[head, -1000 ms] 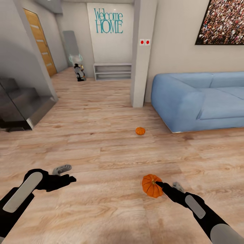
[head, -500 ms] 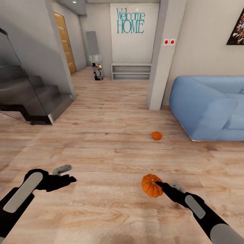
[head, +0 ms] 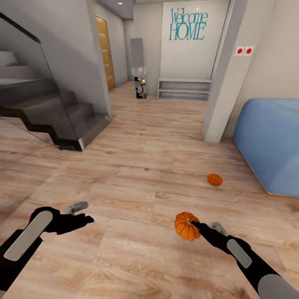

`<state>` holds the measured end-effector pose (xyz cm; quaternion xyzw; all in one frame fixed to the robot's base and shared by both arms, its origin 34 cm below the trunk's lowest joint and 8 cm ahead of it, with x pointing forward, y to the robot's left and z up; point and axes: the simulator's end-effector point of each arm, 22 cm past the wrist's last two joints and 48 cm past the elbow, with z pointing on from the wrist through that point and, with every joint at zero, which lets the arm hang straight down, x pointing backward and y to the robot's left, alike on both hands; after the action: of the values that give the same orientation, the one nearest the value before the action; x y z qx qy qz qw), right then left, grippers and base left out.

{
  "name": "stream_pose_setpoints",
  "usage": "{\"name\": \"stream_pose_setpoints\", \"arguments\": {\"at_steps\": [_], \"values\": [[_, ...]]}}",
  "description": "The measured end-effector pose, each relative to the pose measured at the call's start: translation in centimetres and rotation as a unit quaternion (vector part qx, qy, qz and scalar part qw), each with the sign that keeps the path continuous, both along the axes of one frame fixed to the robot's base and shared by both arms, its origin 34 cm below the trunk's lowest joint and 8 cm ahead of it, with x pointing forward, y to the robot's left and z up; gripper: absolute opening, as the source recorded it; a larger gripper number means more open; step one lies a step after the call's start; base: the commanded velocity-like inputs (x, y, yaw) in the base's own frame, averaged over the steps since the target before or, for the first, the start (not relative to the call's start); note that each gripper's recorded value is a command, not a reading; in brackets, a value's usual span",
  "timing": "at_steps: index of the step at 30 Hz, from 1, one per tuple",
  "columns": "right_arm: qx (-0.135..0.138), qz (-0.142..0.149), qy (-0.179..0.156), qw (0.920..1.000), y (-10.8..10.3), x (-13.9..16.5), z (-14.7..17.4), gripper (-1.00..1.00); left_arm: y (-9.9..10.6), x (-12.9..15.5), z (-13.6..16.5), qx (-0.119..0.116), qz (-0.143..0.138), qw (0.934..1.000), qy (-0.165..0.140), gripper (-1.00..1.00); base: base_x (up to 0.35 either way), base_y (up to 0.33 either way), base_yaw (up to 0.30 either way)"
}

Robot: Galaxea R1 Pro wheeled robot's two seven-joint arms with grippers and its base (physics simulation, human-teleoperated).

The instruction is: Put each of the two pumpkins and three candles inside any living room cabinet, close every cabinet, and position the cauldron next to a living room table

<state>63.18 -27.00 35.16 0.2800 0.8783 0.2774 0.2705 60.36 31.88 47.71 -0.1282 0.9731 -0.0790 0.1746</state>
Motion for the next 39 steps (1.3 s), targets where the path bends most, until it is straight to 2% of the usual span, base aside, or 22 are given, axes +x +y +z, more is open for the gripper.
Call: {"name": "stream_pose_setpoints", "arguments": {"at_steps": [18,29,39], "values": [[0.008,0.003,-0.007,0.9999,0.38,0.18,0.31,-1.0,-0.23,-0.09,-0.05,0.0,-0.004,1.0,0.001,1.0,0.333,0.008,0.289],[0.008,0.003,-0.007,0.9999,0.37,0.17,0.26,-1.0,-0.03,-0.02,-0.09,-0.001,0.0,1.0,0.001,1.0,0.066,0.023,0.289],[0.008,0.002,-0.007,0.9999,0.39,0.18,0.3,-1.0,0.05,-0.09,-0.17,-0.001,0.001,1.0,0.002,1.0,0.258,0.119,0.289]]}}
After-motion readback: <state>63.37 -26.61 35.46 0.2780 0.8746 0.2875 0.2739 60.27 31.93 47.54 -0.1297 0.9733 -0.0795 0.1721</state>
